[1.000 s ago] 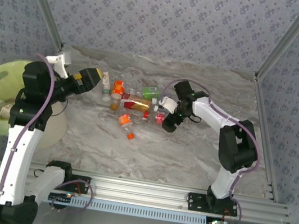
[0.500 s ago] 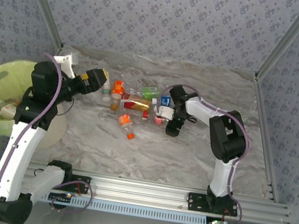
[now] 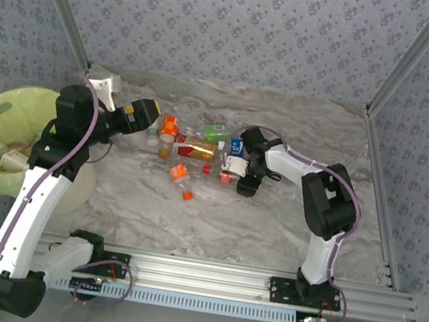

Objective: Put the plastic bottles in the bin

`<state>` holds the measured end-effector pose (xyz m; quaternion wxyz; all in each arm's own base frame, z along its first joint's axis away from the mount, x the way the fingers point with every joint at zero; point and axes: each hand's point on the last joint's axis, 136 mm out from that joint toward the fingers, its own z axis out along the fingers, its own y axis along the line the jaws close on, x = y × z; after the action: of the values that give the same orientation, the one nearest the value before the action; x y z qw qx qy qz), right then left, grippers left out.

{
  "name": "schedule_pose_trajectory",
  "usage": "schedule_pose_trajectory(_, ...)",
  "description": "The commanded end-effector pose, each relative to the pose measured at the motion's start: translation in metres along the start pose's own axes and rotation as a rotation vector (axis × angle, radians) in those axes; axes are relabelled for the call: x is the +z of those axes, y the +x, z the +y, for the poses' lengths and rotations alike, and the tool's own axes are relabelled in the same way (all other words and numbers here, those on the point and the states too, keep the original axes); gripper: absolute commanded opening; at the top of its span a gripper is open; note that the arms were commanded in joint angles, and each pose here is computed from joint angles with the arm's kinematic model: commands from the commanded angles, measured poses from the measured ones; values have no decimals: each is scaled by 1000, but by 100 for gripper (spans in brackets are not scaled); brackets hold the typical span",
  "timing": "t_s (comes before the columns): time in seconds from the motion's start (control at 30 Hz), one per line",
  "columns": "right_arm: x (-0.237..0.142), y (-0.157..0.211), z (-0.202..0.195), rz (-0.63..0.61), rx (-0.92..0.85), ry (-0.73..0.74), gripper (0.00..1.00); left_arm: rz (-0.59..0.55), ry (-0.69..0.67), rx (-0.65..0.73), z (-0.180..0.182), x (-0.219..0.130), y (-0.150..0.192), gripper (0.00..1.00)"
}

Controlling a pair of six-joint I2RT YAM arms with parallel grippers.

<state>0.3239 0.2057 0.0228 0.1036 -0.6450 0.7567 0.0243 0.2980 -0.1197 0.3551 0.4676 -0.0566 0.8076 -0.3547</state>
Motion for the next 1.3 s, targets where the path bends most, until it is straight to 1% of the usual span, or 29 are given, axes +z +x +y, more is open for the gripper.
schedule_pose_trajectory(0.0,-15,-13,9,-72,19,-3,53,-25,15,34,-6,1,-7,100)
schedule_pose_trajectory(0.03,-18,-16,11,-89,25,-4,48,-21,14,34,-6,3,-7,99)
schedule_pose_trajectory(0.1,-28,-28,8,-150,47,21,42,-11,5,29,-4,8,-6,99)
schedule_pose_trajectory(0.13,-24,-24,16,-159,60,7,41,-5,1,25,-4,11,-5,99)
schedule_pose_trajectory(0.23,-38,-36,17,-251,117,15,41,21,-2,28,-7,20,-1,99)
schedule_pose_trajectory(0.3,-48,-45,19,-313,145,13,38,38,-16,41,-8,28,4,99)
schedule_pose_trajectory(0.43,-70,-59,24,-433,200,-9,38,54,-56,56,-9,41,11,100)
schedule_pose_trajectory(0.53,-91,-70,17,-536,333,-56,41,52,-72,33,-6,52,16,99)
schedule_pose_trajectory(0.6,-103,-81,14,-614,404,-98,41,61,-58,14,-6,62,22,99)
schedule_pose_trajectory(0.8,-125,-114,11,-796,467,-77,42,143,-7,1,-19,92,45,99)
schedule_pose_trajectory(0.93,-134,-129,13,-852,475,-64,43,159,18,-15,-24,108,53,99)
schedule_pose_trajectory(1.07,-139,-141,23,-880,443,-89,43,170,44,-33,-29,122,56,92)
schedule_pose_trajectory(1.1,-140,-144,26,-883,429,-98,43,173,51,-38,-30,126,56,89)
schedule_pose_trajectory(1.23,-143,-150,31,-892,411,-95,45,187,75,-42,-36,136,58,70)
schedule_pose_trajectory(1.27,-144,-151,31,-897,415,-98,45,193,78,-40,-37,137,59,67)
